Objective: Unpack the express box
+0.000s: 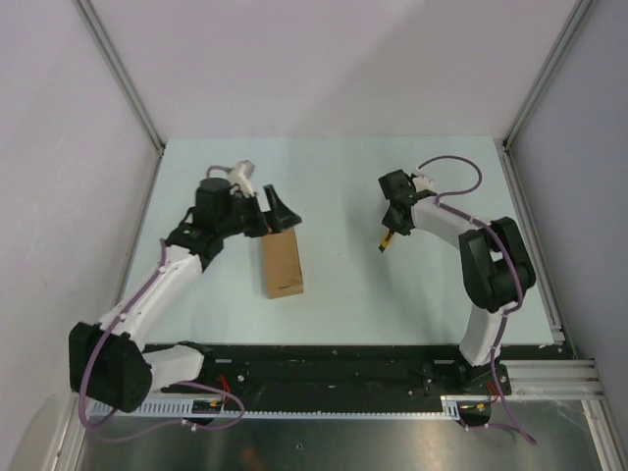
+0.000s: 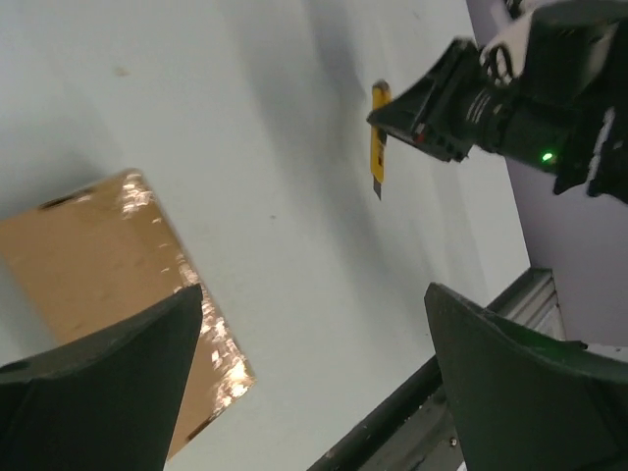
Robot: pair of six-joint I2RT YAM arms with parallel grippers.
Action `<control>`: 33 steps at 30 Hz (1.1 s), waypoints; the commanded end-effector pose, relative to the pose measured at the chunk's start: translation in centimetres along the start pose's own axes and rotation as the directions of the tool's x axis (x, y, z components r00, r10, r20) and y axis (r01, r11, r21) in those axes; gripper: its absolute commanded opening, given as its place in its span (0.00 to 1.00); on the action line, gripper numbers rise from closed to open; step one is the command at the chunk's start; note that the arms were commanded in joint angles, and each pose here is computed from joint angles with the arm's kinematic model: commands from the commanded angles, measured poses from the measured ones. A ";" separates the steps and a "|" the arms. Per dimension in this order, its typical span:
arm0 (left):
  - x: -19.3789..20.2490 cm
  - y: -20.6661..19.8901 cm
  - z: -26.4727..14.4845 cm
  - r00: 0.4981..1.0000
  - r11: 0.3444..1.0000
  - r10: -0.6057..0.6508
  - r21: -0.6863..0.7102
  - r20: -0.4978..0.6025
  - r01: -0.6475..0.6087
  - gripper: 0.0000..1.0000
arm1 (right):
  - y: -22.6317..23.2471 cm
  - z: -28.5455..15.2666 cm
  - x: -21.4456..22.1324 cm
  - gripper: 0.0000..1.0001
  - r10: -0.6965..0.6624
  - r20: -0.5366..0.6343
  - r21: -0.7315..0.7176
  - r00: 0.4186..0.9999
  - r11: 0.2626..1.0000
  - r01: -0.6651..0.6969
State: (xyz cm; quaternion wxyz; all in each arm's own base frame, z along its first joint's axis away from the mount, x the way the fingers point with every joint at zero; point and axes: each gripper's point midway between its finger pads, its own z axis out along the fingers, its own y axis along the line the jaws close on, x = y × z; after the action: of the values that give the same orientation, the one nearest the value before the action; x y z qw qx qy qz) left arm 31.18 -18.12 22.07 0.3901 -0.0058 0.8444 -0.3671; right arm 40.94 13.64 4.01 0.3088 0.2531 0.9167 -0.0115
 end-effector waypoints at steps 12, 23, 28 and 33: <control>1.0 -13.0 10.5 0.988 0.948 0.127 0.282 0.092 -0.149 0.99 | 4.3 -17.4 -4.3 0.08 0.179 0.009 -0.388 0.984 0.908 -0.161; 4.0 -16.5 11.6 0.991 0.886 0.133 0.451 -0.017 -0.111 0.85 | 5.7 -20.3 -3.9 0.08 0.182 0.035 -0.454 0.983 0.879 -0.146; 5.1 -16.0 11.0 0.991 0.895 0.128 0.433 -0.025 -0.105 0.81 | 5.4 -20.7 -4.7 0.08 0.213 0.056 -0.458 0.975 0.874 -0.165; 5.5 -16.3 10.8 0.990 0.886 0.135 0.452 -0.041 -0.102 0.82 | 5.3 -21.4 -5.1 0.08 0.226 0.065 -0.469 0.972 0.867 -0.171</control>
State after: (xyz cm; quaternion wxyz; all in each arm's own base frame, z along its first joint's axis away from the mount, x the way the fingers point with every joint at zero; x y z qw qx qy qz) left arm 31.03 -37.83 21.65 0.3683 0.1357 0.7731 -0.4982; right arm 34.68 19.90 21.81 0.3809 0.2512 0.8674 0.1988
